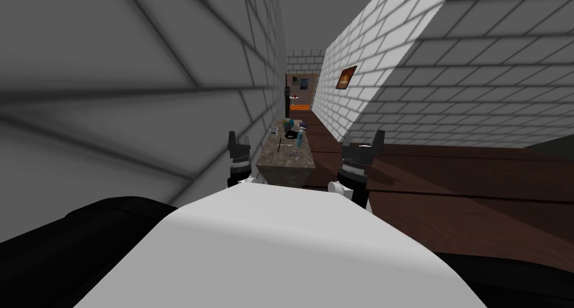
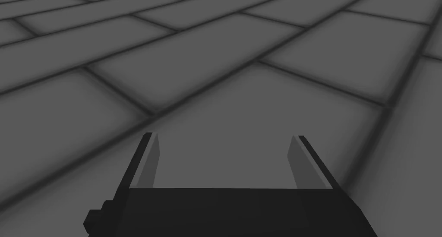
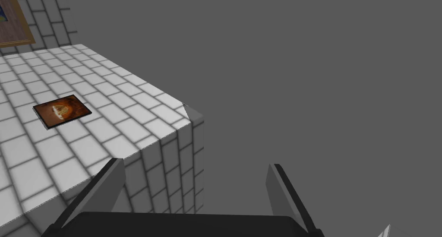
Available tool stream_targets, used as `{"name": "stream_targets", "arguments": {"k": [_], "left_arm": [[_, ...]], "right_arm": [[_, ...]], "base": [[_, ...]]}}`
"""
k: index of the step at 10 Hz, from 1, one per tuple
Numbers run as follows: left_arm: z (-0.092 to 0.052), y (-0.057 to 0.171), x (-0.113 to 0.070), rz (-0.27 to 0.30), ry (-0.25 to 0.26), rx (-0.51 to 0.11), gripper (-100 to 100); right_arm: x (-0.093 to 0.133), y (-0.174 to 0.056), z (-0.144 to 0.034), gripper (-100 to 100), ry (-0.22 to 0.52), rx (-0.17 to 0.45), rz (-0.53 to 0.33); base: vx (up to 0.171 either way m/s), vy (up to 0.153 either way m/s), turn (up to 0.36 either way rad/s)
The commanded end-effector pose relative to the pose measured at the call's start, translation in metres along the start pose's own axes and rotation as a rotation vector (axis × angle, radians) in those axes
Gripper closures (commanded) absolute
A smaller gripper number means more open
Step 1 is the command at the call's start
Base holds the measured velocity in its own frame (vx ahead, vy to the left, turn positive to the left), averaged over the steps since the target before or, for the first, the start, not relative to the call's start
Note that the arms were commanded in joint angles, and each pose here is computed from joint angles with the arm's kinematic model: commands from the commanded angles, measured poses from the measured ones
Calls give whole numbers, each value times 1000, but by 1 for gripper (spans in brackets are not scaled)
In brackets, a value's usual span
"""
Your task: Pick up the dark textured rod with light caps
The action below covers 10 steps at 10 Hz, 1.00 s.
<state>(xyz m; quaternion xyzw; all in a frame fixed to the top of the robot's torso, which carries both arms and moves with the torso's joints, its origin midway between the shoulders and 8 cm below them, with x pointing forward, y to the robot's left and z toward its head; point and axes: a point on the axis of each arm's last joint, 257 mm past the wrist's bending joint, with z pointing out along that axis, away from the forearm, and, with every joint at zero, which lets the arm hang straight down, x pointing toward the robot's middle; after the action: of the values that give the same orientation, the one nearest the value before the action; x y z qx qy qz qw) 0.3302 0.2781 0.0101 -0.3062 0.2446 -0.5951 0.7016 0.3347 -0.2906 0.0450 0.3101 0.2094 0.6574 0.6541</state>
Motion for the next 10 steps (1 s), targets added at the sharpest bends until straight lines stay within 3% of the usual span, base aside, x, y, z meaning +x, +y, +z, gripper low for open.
{"name": "stream_targets", "arguments": {"k": [1, 3, 6, 7, 10], "left_arm": [[-10, 10, 5, 9, 44, -21, -100], [-25, 24, 10, 18, 98, -52, -100], [-62, 51, 17, 25, 202, -123, -100], [-64, 54, 17, 26, 203, -129, -100], [-115, 80, 20, 17, 324, -221, -100]], "right_arm": [[0, 0, 0, 0, 0, 0, 0], [0, 0, 0, 0, 0, 0, 0], [0, 0, 0, 0, 0, 0, 0], [0, 0, 0, 0, 0, 0, 0], [0, 0, 0, 0, 0, 0, 0]], "base": [[-54, -46, -96], [-116, -75, -100], [-140, -120, -154], [-93, -75, -41], [-115, -108, -196]]}}
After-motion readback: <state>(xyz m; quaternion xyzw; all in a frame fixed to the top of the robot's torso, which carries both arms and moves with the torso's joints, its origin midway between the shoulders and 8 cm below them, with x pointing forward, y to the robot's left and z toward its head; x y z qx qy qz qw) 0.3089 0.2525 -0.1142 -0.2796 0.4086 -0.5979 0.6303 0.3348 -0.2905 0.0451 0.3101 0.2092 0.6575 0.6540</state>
